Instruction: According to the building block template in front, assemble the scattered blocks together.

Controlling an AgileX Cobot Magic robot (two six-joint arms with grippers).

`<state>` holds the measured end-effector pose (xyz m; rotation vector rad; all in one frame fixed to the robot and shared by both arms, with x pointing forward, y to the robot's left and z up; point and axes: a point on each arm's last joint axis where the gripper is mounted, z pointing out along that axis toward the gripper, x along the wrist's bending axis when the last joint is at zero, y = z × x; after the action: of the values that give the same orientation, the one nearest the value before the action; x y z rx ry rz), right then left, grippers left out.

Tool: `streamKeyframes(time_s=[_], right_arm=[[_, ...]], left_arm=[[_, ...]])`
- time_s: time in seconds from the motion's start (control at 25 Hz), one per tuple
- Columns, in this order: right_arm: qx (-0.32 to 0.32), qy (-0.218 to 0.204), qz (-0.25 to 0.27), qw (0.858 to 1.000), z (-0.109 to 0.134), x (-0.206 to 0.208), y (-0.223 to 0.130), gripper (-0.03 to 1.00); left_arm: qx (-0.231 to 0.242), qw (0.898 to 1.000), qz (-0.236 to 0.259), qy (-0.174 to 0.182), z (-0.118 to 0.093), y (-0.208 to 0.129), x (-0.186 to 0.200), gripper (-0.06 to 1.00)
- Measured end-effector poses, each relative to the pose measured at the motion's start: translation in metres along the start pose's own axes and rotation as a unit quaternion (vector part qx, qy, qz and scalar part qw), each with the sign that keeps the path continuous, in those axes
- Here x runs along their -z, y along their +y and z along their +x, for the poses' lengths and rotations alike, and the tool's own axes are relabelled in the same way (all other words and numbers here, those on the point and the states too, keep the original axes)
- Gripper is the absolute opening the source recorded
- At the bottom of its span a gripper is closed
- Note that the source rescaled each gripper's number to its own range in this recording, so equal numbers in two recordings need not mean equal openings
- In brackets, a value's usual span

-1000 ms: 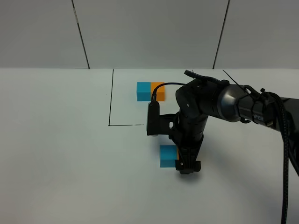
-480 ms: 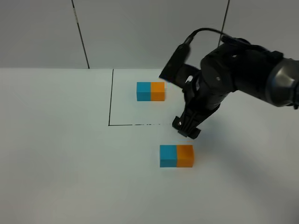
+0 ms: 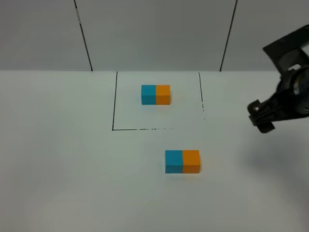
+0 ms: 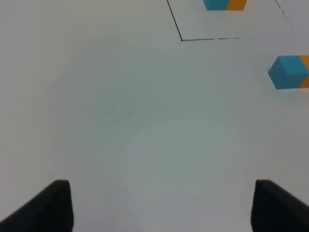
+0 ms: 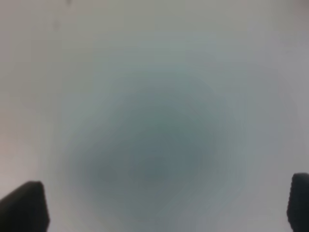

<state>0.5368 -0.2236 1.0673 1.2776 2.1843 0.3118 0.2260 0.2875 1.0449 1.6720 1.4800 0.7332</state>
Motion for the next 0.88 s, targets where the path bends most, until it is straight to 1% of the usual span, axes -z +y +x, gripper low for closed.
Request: streamKeyframes(time_s=[0.16,0.28,0.64,0.88], right_arm=[[-0.064,-0.005,0.013,0.998,-0.018,0.016,-0.041,1.0],[-0.113,0.003,0.019,0.993,-0.021,0.027,-0.07,1.0],[-0.205,0.023,0.02,0.978,-0.001,0.065,-0.145,1.0],[-0.275,0.024,0.01,0.961,0.012,0.089,-0.178,1.0]], left_arm=[[0.0,1.0,0.0,0.0,0.0,0.0,0.0,0.6],[0.0,1.0,0.0,0.0,0.0,0.0,0.0,0.6],[0.0,1.0,0.0,0.0,0.0,0.0,0.0,0.6],[0.0,1.0,0.0,0.0,0.0,0.0,0.0,0.6]])
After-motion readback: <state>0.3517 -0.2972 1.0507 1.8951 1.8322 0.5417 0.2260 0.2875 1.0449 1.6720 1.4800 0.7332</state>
